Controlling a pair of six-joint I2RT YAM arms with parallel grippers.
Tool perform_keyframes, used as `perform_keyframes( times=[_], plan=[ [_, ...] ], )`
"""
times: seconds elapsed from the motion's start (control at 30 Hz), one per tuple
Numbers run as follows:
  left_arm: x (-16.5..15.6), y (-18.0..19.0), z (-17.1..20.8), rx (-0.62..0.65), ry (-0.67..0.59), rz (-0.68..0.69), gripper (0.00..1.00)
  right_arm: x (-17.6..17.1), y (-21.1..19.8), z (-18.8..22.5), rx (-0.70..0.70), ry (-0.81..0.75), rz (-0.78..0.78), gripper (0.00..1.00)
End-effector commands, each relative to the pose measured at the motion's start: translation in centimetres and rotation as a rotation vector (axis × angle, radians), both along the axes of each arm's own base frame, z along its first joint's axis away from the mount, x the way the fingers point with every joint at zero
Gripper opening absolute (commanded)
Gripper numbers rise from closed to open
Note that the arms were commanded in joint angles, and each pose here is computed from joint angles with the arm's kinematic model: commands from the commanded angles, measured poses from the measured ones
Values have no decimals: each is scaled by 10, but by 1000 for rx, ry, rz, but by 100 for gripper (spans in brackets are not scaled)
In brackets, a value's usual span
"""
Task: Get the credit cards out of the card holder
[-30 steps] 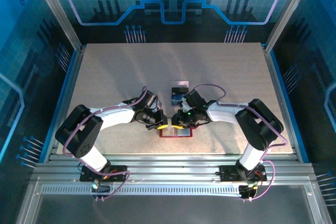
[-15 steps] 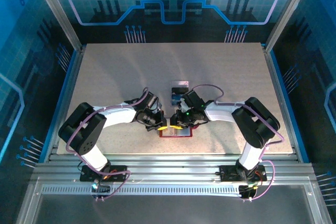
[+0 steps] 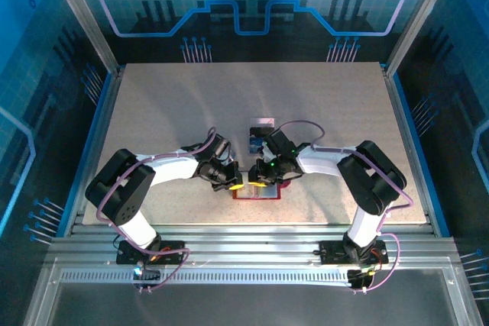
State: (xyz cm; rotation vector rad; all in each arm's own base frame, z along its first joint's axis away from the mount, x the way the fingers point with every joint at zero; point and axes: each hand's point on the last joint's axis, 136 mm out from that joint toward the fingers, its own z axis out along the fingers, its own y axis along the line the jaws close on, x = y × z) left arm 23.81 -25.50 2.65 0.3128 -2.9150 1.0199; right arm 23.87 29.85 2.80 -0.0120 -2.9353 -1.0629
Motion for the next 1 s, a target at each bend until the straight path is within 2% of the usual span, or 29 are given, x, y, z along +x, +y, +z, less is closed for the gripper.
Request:
perform_keyframes(
  times=[0.0,0.33,0.57,0.97],
  plan=[
    [-4,6,-7,27,21,-3,4,-3,-3,1,-51,-14,28,23],
    [-4,7,-8,36,25,-4,4,-1,-6,7,-73,-33,36,23],
    [-2,13,-8,86,12,-15,3,-2,7,20,27,-33,34,23],
    [-3,14,-10,93,18,-17,3,-8,5,1,11,14,35,23]
  ],
)
